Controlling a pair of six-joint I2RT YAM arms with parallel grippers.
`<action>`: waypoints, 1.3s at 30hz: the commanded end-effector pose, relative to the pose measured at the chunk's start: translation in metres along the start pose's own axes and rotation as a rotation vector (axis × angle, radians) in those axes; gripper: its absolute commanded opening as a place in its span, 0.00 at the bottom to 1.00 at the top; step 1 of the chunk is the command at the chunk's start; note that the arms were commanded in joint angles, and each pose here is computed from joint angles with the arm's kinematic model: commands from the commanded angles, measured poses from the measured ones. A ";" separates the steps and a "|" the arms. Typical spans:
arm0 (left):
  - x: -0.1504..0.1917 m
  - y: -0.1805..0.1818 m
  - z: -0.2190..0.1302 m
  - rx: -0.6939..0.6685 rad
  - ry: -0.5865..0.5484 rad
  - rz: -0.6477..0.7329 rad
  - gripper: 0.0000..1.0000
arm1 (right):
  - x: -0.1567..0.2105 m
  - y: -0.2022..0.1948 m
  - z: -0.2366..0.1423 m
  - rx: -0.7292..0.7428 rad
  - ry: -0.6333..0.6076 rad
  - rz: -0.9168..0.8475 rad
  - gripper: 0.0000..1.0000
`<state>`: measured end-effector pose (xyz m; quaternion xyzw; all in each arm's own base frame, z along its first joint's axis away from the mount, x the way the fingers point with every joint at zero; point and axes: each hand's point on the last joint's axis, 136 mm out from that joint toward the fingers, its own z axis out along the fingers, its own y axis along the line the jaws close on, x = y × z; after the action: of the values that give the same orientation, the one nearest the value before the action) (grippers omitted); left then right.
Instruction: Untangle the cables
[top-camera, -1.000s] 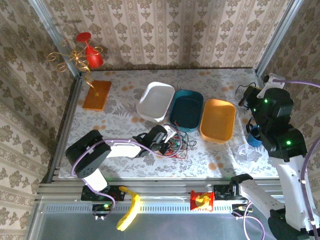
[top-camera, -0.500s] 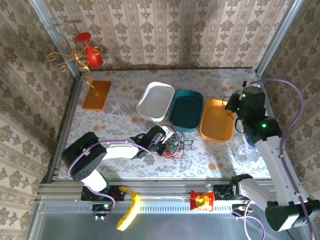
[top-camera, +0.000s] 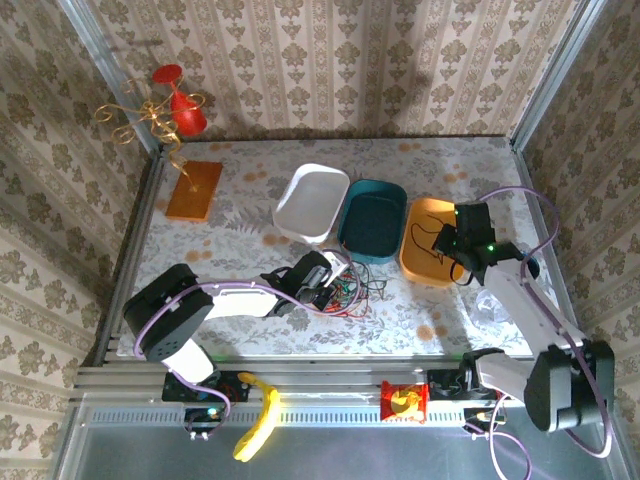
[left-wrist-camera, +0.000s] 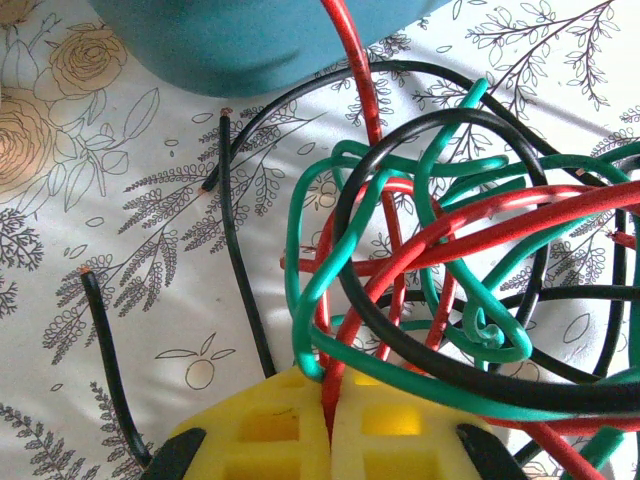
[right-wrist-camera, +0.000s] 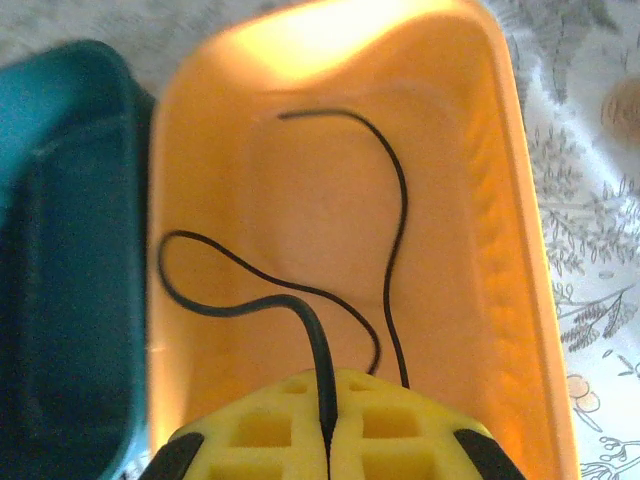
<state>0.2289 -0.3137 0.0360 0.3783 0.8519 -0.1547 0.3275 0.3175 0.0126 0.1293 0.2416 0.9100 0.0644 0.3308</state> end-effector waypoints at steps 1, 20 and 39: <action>0.008 0.006 -0.007 -0.030 0.028 0.007 0.00 | 0.002 -0.008 0.020 0.028 0.020 0.091 0.00; 0.006 0.006 -0.007 -0.034 0.019 -0.003 0.00 | -0.031 -0.004 0.013 0.047 -0.012 0.123 0.46; 0.000 0.000 0.001 -0.017 0.021 0.006 0.00 | 0.131 0.133 -0.057 -0.563 0.352 -0.452 0.50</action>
<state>0.2294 -0.3103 0.0371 0.3766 0.8538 -0.1466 0.3281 0.2711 0.1666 0.1504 -0.0107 0.9280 0.2429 0.2822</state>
